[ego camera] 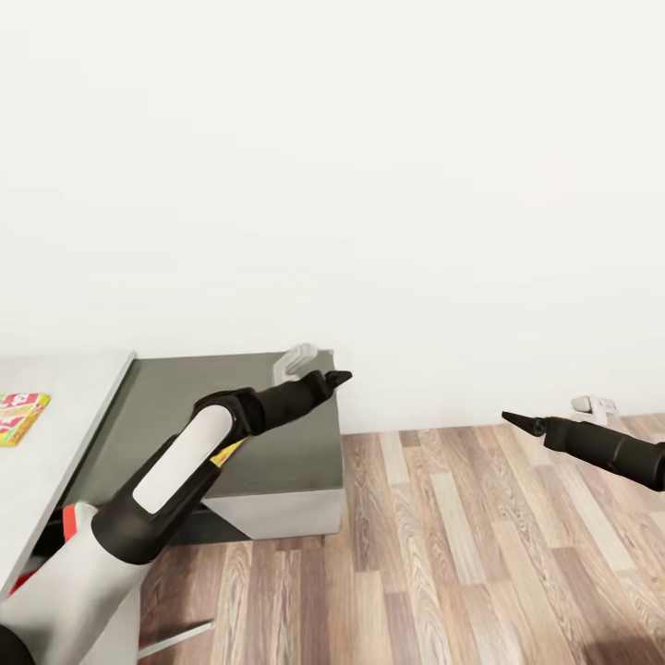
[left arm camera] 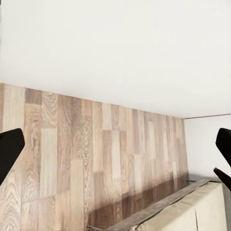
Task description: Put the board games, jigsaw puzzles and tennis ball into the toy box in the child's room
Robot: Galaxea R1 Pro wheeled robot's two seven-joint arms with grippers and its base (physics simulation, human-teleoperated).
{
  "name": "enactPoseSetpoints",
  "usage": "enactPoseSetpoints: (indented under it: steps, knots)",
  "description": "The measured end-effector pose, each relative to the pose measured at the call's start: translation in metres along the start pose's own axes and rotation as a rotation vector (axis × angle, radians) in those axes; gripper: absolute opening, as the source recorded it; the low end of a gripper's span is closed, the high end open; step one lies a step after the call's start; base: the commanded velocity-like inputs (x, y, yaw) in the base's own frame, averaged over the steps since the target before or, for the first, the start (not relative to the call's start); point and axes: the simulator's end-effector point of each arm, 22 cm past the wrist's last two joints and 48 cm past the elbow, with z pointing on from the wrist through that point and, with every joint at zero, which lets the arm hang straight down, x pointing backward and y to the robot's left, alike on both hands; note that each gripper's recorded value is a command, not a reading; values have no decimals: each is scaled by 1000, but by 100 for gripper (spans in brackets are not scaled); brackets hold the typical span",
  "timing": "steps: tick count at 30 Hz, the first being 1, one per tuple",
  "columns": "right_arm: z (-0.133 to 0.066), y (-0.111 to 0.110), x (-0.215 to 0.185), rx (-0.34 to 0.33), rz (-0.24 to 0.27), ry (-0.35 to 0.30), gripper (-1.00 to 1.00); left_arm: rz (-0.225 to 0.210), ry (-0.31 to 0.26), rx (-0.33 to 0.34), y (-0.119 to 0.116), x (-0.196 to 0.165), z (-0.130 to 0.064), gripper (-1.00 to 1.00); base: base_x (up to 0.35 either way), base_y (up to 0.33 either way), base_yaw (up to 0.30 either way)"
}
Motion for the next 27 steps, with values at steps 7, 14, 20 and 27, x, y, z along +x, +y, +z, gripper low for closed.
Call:
enactPoseSetpoints:
  steps: [7, 14, 20, 27]
  knots:
    - [1, 1, 0, -2, -2, 2, 100, 12, -10, -3, -2, 0, 1, 100, 82, -62, 0]
    - [2, 2, 1, -5, -3, 5, 100, 14, -12, -5, -3, 0, 2, 100, 26, -20, 0]
    - [2, 3, 1, -5, -4, 6, 100, 12, -15, -8, -2, -2, 2, 100, 9, -7, 0]
    - [3, 3, 2, -6, -6, 6, 100, 9, -17, -15, 3, -4, 1, 100, 3, -3, 0]
